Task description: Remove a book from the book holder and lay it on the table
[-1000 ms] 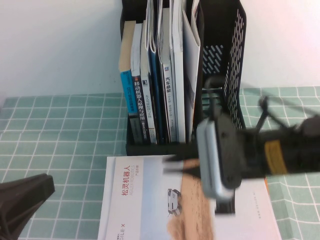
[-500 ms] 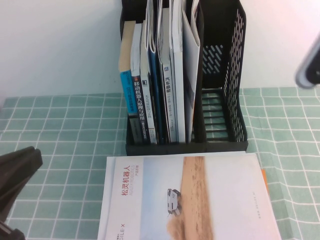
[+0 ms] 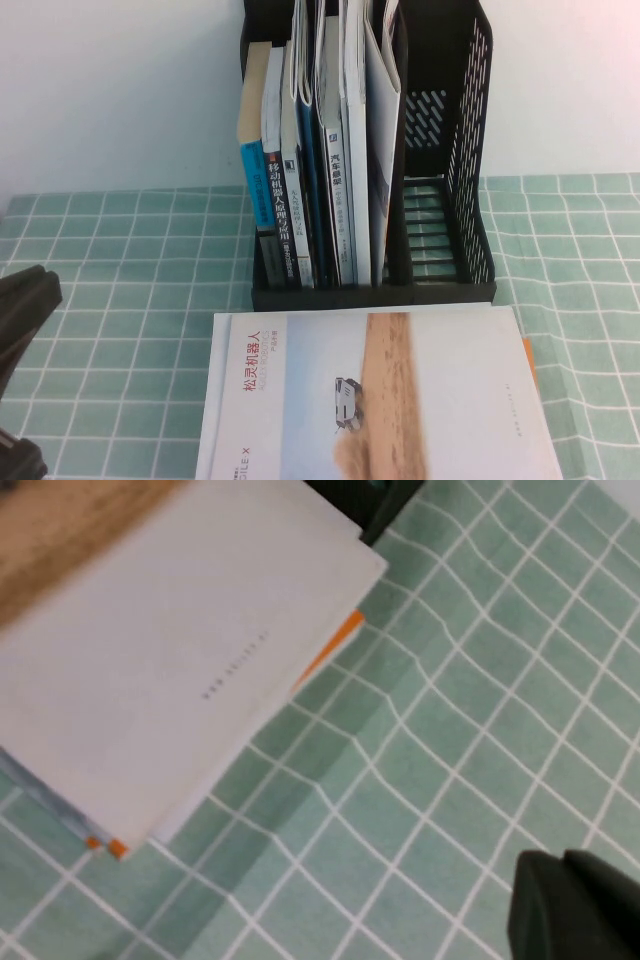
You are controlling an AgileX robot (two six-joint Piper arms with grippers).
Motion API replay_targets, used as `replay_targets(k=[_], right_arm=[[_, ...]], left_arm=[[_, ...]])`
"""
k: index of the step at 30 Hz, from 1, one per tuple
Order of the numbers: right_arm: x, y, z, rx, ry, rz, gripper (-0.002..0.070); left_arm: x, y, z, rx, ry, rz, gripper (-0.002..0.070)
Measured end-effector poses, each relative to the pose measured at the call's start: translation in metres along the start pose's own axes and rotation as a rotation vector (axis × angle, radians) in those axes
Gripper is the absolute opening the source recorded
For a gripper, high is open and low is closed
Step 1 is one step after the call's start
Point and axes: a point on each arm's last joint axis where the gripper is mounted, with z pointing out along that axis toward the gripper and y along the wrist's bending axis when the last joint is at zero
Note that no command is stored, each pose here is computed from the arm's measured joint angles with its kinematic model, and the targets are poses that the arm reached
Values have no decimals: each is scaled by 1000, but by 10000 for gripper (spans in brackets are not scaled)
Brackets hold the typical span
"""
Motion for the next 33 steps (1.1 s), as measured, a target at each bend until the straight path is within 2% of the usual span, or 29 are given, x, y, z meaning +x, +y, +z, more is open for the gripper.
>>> replay_targets(k=[4,7,10,13,22,28,33], right_arm=[[38,11,-25,-41,-234,85,-1],[60,16,-32,-41,-378,117,-2],[77,21,-31,-33,-447,127,-2],[85,24,-26,-35,-481,134,-2],[87,36,-14,-94,-518,42,-2],[85,44,-16,-202,-540,113,-2],[85,45,-17,-229,-549,134,-2]], left_arm=[[8,-2,3,17,1,-47,-3],[19,-9,8,75,-27,-52,-3],[31,-15,13,141,-62,-40,-3],[38,-20,14,182,-85,-30,-3],[48,-24,29,197,-18,-16,-3],[51,-25,32,195,5,-14,-3],[51,-25,32,195,5,-14,-3]])
